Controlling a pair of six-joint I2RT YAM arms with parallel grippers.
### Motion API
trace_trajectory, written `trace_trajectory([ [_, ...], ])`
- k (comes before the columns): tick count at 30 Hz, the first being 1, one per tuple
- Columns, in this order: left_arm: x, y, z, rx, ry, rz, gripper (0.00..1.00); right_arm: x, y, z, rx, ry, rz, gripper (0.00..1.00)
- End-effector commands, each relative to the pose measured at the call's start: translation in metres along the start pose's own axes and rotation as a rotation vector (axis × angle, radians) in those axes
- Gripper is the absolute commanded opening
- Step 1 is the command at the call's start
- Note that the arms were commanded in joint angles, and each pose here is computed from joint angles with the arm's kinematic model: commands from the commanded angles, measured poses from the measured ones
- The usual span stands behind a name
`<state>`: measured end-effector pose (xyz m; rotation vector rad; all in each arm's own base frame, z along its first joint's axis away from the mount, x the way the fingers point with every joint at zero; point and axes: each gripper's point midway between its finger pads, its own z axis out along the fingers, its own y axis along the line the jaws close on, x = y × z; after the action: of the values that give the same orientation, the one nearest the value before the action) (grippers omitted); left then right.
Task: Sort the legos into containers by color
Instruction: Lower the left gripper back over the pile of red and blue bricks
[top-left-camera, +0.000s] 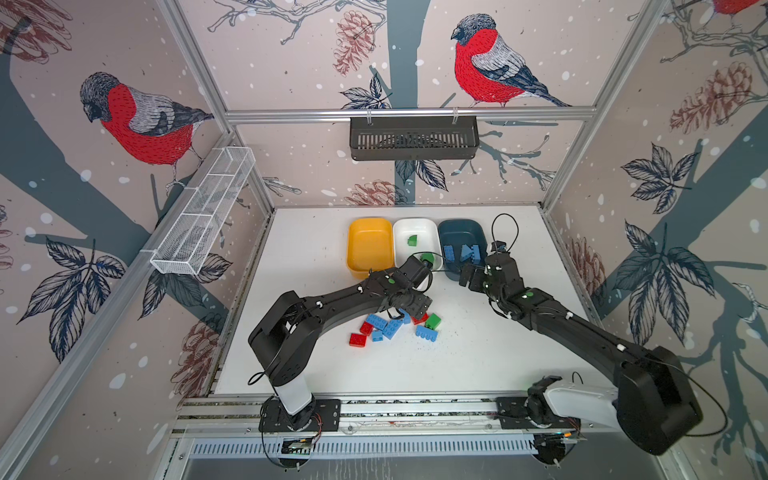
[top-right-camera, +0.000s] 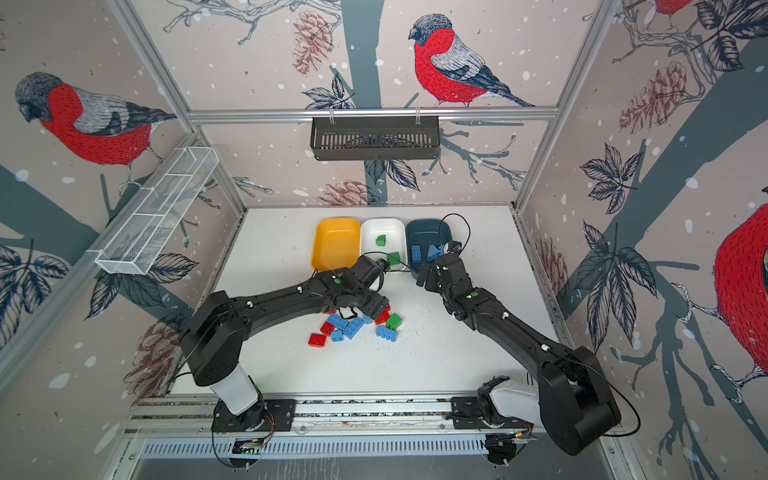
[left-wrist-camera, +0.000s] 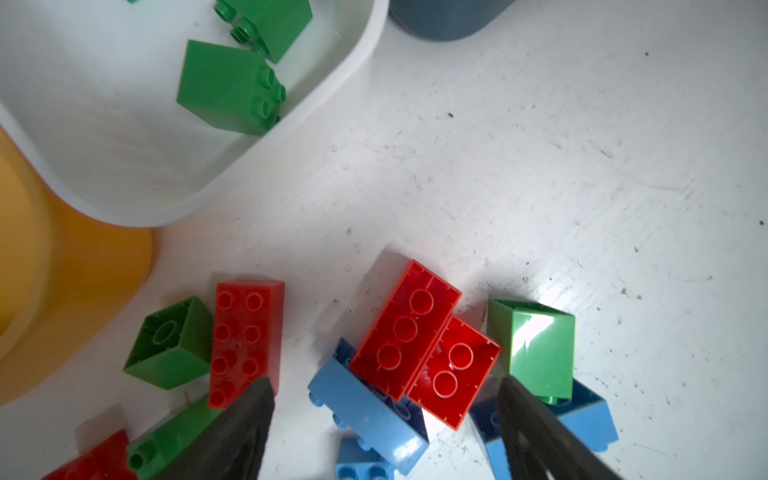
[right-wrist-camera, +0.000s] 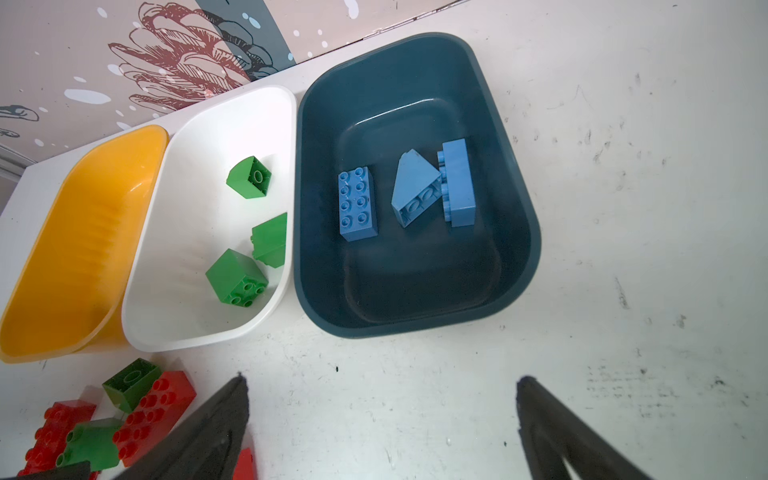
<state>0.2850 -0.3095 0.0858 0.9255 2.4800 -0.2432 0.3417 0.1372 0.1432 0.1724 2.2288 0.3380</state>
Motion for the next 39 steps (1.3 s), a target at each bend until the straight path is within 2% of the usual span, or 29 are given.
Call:
trace_trajectory([
  [1,0.007,-0.011,0.005,0.049,0.034,0.048,0.78,-0.008,0.004,0.001,-0.004,-0.027,0.017,1.0],
  [3,0.006,-0.012,0.01,0.036,0.04,0.069,0.76,-0.007,0.004,0.001,-0.004,-0.024,0.018,1.0],
  [7,-0.003,-0.006,0.019,-0.01,0.04,0.061,0.64,-0.007,0.004,0.0,-0.003,-0.025,0.018,1.0],
  [20,-0.014,-0.018,0.043,0.034,0.054,0.049,0.74,-0.006,0.001,-0.001,0.011,-0.026,0.017,1.0],
  [39,-0.003,-0.003,0.067,-0.051,0.104,0.001,0.71,-0.005,0.002,0.0,0.009,-0.022,0.017,1.0],
])
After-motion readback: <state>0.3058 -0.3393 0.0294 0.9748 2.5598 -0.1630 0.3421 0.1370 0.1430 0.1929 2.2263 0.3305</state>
